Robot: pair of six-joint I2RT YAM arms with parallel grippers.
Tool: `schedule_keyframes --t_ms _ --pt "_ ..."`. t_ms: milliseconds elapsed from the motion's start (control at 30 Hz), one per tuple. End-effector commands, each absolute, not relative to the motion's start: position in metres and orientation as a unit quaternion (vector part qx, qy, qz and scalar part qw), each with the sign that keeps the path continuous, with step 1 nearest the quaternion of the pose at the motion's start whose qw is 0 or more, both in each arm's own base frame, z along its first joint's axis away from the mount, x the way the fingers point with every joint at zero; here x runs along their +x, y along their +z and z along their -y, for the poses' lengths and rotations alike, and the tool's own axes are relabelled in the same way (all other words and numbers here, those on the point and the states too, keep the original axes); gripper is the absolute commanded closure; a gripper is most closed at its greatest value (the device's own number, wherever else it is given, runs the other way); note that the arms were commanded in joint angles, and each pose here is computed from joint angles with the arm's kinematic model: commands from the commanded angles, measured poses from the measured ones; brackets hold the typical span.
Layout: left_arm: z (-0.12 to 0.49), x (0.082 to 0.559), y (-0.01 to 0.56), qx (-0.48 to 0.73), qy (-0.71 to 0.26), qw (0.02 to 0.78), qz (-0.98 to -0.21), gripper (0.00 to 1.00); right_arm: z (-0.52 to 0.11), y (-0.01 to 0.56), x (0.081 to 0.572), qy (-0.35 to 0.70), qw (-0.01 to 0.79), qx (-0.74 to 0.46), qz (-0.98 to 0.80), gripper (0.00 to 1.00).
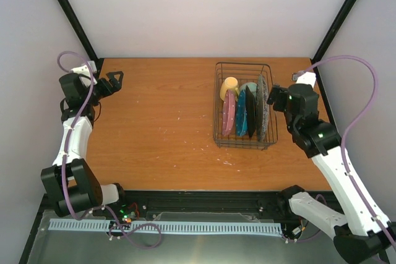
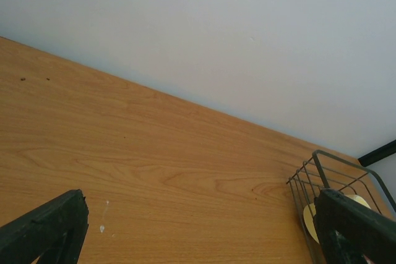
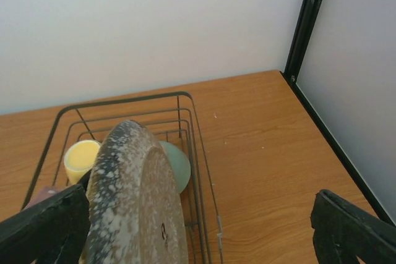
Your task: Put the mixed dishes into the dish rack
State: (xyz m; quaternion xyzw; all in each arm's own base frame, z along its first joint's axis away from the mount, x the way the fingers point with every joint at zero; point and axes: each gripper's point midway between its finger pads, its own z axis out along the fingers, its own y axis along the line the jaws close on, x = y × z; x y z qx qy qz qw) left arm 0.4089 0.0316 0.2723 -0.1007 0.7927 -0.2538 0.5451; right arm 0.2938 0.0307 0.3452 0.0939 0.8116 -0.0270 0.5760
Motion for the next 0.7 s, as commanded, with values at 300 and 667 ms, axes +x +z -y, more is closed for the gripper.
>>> schedule_keyframes --t_ms 300,667 --pt "-0.028 0.411 0.290 -0.081 -0.270 0.569 -0.772 0.00 -0.047 0.347 0.358 0.039 0.582 0.099 -0.806 0.04" --pt "-0.029 0.416 0.283 -0.083 -0.278 0.563 -0.774 0.00 -0.052 0.350 0.366 0.057 0.587 0.101 -0.801 0.03"
